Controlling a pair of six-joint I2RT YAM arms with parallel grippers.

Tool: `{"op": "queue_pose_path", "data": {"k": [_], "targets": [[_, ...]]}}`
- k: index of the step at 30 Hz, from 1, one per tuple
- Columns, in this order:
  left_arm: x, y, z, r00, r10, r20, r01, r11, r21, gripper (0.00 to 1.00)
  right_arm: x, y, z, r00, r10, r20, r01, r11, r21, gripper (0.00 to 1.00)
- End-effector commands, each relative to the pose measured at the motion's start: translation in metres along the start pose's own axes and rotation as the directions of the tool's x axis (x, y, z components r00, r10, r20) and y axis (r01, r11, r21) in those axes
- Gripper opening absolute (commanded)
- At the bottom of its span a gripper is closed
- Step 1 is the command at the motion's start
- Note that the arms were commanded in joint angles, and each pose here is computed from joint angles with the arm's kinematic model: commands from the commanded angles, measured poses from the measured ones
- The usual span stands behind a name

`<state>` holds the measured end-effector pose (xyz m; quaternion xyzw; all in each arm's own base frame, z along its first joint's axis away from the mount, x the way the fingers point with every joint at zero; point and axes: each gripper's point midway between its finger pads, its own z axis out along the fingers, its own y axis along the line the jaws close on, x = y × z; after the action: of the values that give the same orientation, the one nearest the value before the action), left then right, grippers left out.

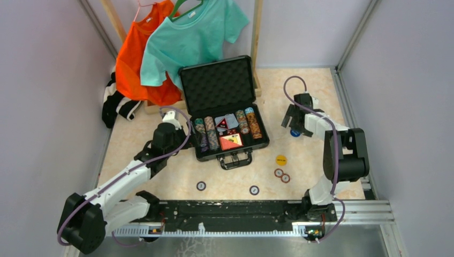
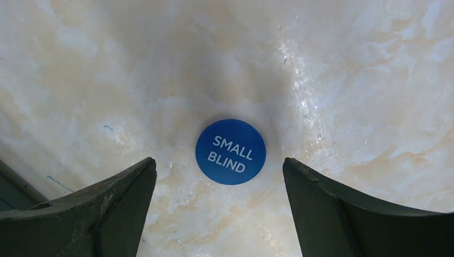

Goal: Pack up texas hold em set

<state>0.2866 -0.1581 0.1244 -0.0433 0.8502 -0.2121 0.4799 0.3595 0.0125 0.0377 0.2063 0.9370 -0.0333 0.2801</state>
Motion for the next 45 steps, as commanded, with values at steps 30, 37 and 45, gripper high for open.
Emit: {"op": "queue_pose_path", "data": {"k": [30, 37, 45], "targets": [[-0.004, -0.002, -0.001, 1.000, 0.005, 0.018, -0.006, 1.000, 0.019, 0.98, 0.022, -0.004, 0.018, 0.999, -0.034, -0.037, 0.034, 0.999, 0.002, 0.74], [-0.003, -0.004, -0.002, 1.000, 0.001, 0.015, -0.001, 1.000, 0.029, 0.98, 0.024, -0.005, 0.016, 0.998, -0.042, -0.036, 0.043, 0.999, 0.029, 0.72], [-0.004, -0.005, -0.003, 1.000, 0.001, 0.018, -0.001, 0.999, 0.033, 0.98, 0.029, -0.011, 0.017, 0.997, -0.064, -0.042, 0.067, 0.996, 0.062, 0.66]]}}
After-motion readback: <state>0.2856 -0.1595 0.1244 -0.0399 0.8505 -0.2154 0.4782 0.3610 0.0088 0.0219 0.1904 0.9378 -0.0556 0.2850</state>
